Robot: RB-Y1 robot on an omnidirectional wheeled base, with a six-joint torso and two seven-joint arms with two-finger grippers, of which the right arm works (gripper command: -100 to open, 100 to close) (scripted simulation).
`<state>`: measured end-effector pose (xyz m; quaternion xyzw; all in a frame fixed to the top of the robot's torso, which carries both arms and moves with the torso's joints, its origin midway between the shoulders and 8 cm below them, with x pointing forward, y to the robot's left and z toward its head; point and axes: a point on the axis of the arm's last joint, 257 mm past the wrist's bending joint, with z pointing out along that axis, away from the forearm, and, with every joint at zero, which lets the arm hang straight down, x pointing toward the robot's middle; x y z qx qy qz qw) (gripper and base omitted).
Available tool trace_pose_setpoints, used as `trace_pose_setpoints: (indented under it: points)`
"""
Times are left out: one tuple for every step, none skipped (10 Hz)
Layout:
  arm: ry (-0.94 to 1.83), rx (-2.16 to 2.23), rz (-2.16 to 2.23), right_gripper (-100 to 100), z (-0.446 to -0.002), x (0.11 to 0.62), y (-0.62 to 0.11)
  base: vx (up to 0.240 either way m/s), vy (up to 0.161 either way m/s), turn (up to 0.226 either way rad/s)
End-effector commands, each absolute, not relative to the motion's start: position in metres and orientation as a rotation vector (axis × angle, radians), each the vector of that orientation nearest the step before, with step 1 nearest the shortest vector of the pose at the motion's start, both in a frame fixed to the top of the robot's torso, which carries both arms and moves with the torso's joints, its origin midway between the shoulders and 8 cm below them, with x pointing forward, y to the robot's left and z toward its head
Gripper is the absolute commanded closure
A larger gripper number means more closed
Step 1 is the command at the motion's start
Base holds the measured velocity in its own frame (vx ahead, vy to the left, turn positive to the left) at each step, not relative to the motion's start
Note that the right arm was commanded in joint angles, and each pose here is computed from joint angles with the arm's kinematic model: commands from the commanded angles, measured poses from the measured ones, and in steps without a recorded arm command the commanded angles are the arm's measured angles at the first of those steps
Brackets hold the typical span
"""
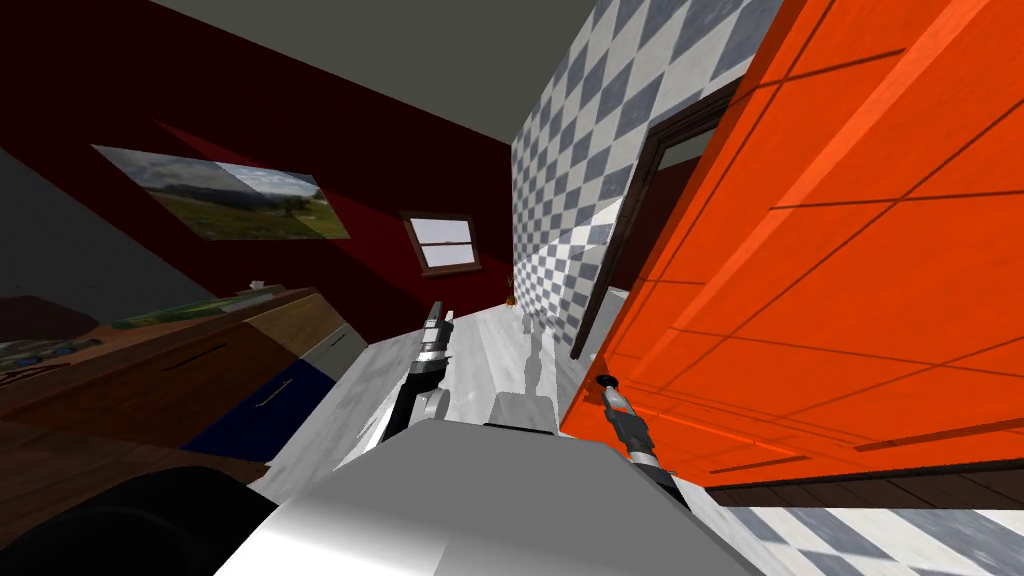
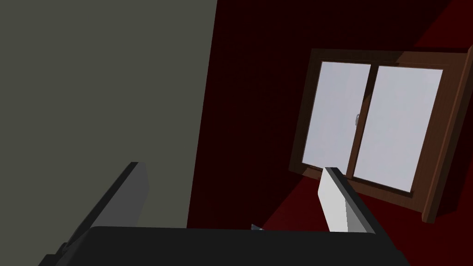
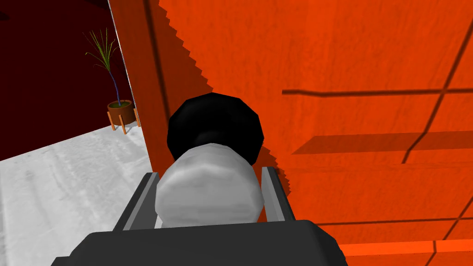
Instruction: Pull the door open
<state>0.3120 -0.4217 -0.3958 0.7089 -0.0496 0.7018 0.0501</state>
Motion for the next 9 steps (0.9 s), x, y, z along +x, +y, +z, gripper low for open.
trace_pose_setpoints:
  points:
    - [-0.139,2.161,2.148,100,-0.395,0.309,-0.421,-0.198,-0.036,0.105]
    - [-0.13,2.164,2.154,100,-0.394,0.307,-0.42,-0.181,-0.037,0.103]
    - [-0.12,2.168,2.16,100,-0.394,0.304,-0.42,-0.196,-0.042,0.139]
    - [-0.109,2.172,2.166,100,-0.394,0.302,-0.42,-0.2,-0.033,0.137]
    - [-0.098,2.176,2.172,100,-0.393,0.299,-0.42,-0.211,-0.036,0.105]
    - [-0.088,2.181,2.178,100,-0.393,0.296,-0.419,-0.2,-0.015,0.114]
    - [-0.078,2.185,2.184,100,-0.392,0.294,-0.419,-0.172,-0.025,0.105]
    - [-0.071,2.189,2.188,100,-0.392,0.292,-0.419,-0.172,-0.046,0.095]
    - [-0.063,2.192,2.192,100,-0.392,0.29,-0.418,-0.165,-0.045,0.095]
